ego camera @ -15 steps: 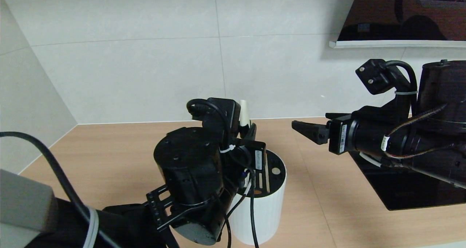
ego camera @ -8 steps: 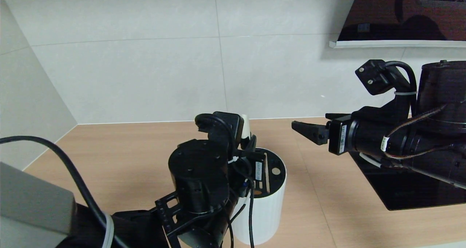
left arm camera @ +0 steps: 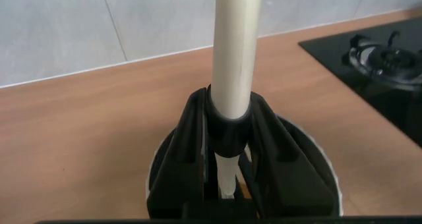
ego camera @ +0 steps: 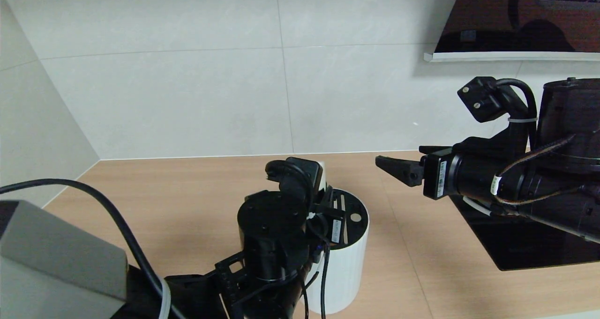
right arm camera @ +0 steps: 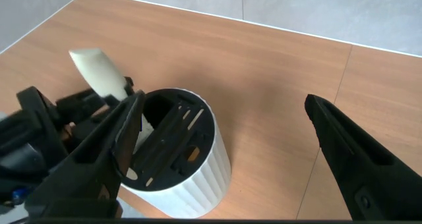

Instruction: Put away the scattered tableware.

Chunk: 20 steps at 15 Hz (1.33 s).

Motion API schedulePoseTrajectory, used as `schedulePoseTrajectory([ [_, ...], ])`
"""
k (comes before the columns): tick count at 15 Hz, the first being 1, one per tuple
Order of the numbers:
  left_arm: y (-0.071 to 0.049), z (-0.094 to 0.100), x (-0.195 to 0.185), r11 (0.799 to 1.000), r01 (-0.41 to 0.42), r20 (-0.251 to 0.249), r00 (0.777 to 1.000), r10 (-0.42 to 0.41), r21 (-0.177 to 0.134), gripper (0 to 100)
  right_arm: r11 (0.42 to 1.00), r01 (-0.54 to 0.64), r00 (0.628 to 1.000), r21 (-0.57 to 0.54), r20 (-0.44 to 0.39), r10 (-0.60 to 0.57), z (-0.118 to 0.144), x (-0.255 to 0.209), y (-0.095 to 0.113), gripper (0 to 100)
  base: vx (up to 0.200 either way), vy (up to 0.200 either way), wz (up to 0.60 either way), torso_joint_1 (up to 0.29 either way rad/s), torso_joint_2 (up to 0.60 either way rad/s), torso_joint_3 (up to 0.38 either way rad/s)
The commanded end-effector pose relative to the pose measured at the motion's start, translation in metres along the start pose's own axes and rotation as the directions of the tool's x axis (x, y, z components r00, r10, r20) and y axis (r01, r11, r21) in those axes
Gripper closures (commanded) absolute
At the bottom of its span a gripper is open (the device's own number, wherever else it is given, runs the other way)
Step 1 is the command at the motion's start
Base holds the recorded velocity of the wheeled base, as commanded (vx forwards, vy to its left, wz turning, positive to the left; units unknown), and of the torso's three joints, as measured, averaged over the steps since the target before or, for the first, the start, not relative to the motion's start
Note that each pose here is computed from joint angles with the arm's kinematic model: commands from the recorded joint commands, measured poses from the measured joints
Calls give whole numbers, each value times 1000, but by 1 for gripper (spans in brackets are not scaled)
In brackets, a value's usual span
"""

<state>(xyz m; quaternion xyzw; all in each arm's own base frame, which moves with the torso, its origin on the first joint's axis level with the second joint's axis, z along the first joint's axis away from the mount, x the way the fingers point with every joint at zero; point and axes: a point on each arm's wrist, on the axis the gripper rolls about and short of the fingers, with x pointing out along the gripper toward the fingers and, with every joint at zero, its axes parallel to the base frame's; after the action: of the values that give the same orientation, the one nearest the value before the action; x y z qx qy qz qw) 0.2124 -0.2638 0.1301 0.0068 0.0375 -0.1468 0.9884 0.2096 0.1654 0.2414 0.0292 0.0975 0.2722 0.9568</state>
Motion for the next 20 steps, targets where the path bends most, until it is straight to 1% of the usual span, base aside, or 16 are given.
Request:
schedulePoseTrajectory([
  [1, -1, -5, 2, 1000, 0, -13, 1000, 0, 10, 100, 1000, 0, 1000, 0, -1, 0, 0, 0, 0, 0, 0, 0, 0, 0, 0, 0],
  [5, -1, -7, 1, 1000, 0, -19, 1000, 1, 17, 100, 1000, -1, 1000, 0, 1, 1, 0, 0, 0, 0, 0, 0, 0, 0, 0, 0],
  [6, -1, -10, 2, 1000, -1, -27, 1000, 1, 24, 100, 1000, -1, 1000, 0, 1, 1, 0, 0, 0, 0, 0, 0, 0, 0, 0, 0],
  [7, -1, -10, 2, 1000, -1, -27, 1000, 1, 24, 0, 1000, 0, 1000, 0, -1, 0, 0, 0, 0, 0, 0, 0, 0, 0, 0, 0],
  [10, 0, -8, 1, 1000, 0, -23, 1000, 1, 20, 0, 1000, -1, 1000, 0, 1, 1, 0, 0, 0, 0, 0, 0, 0, 0, 0, 0],
  [12, 1, -9, -1, 1000, 1, -29, 1000, 0, 29, 0, 1000, -1, 1000, 0, 1, 1, 0, 0, 0, 0, 0, 0, 0, 0, 0, 0],
  [13, 3, -3, -5, 1000, 2, -16, 1000, -1, 26, 0, 1000, -1, 1000, 0, 1, 1, 0, 0, 0, 0, 0, 0, 0, 0, 0, 0],
  [15, 9, 8, -13, 1000, 5, 7, 1000, -6, 30, 0, 1000, -1, 1000, 0, 1, 1, 0, 0, 0, 0, 0, 0, 0, 0, 0, 0],
  [16, 14, 17, -22, 999, 10, 9, 1000, -10, 35, 0, 1000, -2, 1000, 0, 2, 2, 1, 0, 0, 0, 0, 0, 0, 0, 0, 0],
  [17, 15, 20, -25, 999, 19, 6, 1000, -19, 35, 0, 1000, -3, 1000, 0, 4, 3, 1, 0, 0, 0, 0, 0, 0, 0, 0, 0],
  [18, 17, 27, -29, 999, 32, 18, 999, -32, 27, 0, 1000, -3, 1000, 0, 4, 3, 1, 0, 0, 0, 0, 0, 0, 0, 0, 0],
  [20, 23, 48, -40, 999, 37, 77, 996, -36, -14, 0, 1000, -4, 1000, 4, 25, 4, 6, -6, 0, 0, 0, 0, 0, 0, 0, 0],
])
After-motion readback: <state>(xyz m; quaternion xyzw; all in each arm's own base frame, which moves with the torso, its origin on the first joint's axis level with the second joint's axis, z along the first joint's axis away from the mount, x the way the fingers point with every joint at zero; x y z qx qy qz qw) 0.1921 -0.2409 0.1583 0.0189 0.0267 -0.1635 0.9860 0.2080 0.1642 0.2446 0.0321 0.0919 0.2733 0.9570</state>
